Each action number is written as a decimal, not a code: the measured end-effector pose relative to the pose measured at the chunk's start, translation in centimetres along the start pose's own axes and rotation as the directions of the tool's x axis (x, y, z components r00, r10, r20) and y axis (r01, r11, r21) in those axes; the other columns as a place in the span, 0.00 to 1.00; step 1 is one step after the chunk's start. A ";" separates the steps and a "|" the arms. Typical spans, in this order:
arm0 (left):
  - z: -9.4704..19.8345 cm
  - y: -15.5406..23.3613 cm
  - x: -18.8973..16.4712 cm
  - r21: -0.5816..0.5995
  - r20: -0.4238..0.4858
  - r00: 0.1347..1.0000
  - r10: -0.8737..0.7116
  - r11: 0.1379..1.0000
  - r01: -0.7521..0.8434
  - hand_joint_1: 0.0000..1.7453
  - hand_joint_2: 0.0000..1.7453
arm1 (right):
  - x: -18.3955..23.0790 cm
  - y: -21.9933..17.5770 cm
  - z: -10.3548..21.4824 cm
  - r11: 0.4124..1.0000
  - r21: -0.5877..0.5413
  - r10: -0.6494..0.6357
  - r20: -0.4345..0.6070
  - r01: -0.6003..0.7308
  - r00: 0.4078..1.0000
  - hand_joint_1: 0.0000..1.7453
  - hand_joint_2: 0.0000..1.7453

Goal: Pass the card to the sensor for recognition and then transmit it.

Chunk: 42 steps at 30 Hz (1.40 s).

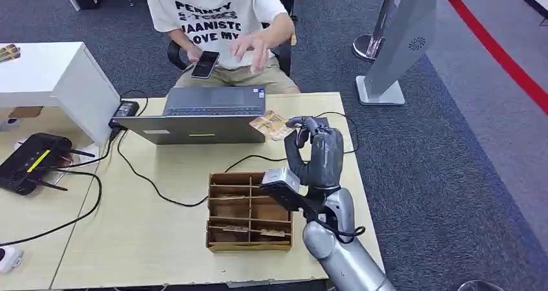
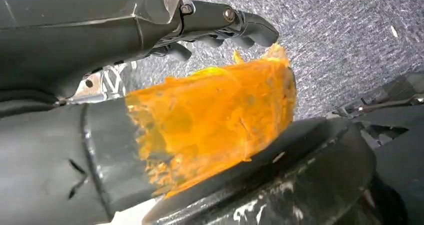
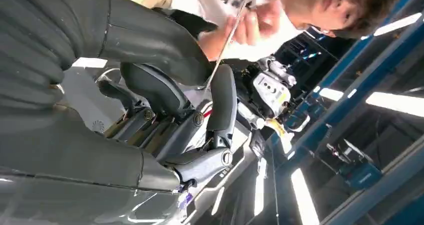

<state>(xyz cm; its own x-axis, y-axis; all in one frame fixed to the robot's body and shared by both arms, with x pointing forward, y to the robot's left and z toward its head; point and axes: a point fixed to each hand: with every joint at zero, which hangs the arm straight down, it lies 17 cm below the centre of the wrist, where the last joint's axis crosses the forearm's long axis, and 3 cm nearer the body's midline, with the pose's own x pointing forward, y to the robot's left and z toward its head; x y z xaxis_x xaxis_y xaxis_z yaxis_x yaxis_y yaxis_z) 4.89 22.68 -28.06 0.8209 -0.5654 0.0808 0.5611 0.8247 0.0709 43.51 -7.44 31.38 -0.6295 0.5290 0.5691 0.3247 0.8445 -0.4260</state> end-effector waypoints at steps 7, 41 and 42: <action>0.0 0.5 0.7 0.004 0.008 0.999 -0.032 0.999 0.032 0.00 0.00 | -0.3 1.0 -2.1 0.997 0.024 0.074 0.027 -0.074 0.997 1.00 1.00; 0.0 0.6 0.4 0.018 -0.007 0.999 0.048 0.999 -0.048 0.00 0.00 | 4.1 0.9 3.5 0.978 0.007 -0.208 -0.010 0.208 0.978 0.00 1.00; 0.0 0.6 0.3 0.018 -0.008 0.999 0.052 0.998 -0.052 0.00 0.00 | 4.2 1.0 4.1 0.976 0.011 -0.216 -0.015 0.216 0.976 0.00 1.00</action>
<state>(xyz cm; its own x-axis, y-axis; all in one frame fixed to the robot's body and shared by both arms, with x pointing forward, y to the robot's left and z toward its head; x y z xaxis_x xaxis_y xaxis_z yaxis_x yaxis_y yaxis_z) 5.48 22.97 -28.04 0.8499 -0.5213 0.0769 0.5155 0.8527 0.0842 38.27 -4.77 30.45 -0.6739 0.3355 0.6582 0.1730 0.9378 -0.3009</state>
